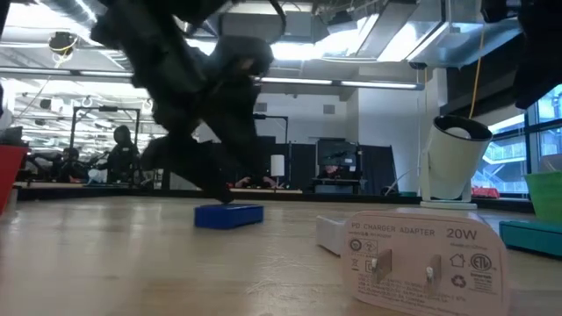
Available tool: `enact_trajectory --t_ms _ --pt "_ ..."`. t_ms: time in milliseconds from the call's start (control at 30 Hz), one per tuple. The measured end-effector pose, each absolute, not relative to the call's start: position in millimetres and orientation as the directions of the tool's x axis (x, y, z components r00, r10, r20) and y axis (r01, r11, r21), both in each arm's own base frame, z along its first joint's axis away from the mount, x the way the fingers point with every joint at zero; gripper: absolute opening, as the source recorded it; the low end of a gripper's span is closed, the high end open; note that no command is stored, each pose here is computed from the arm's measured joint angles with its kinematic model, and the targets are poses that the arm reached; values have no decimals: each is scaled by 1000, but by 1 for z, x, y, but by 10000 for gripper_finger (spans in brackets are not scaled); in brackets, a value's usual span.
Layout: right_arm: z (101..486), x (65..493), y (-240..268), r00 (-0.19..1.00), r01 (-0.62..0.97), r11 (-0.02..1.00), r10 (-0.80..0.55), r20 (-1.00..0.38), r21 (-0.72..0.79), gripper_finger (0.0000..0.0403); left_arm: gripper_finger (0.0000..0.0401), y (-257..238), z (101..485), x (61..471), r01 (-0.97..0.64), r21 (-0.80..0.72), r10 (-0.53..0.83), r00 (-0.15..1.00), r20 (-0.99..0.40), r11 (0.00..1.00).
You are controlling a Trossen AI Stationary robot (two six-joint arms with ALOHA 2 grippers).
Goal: Pick & Place Office items
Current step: Put the blue digital clock into the red bin
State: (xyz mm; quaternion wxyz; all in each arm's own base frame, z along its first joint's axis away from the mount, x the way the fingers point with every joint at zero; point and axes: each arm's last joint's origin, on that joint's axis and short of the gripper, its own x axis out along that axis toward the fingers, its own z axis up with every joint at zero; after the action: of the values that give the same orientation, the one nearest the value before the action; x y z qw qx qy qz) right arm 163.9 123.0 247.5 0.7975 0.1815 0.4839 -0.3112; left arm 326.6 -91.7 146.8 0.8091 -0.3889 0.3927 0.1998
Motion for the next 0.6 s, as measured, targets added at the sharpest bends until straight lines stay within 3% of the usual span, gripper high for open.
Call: enact_trajectory --t_ms 233,467,600 --pt "248 167 126 367 672 740 -292 -883 34 263 251 -84 163 328 -477 -530 -150 628 -764 701" --pt "248 168 126 370 672 739 -290 -882 39 263 251 -104 166 320 -407 -321 40 669 -742 855" --pt "248 168 126 370 673 739 -290 -882 39 263 251 -115 167 315 -436 -211 178 695 -697 875"
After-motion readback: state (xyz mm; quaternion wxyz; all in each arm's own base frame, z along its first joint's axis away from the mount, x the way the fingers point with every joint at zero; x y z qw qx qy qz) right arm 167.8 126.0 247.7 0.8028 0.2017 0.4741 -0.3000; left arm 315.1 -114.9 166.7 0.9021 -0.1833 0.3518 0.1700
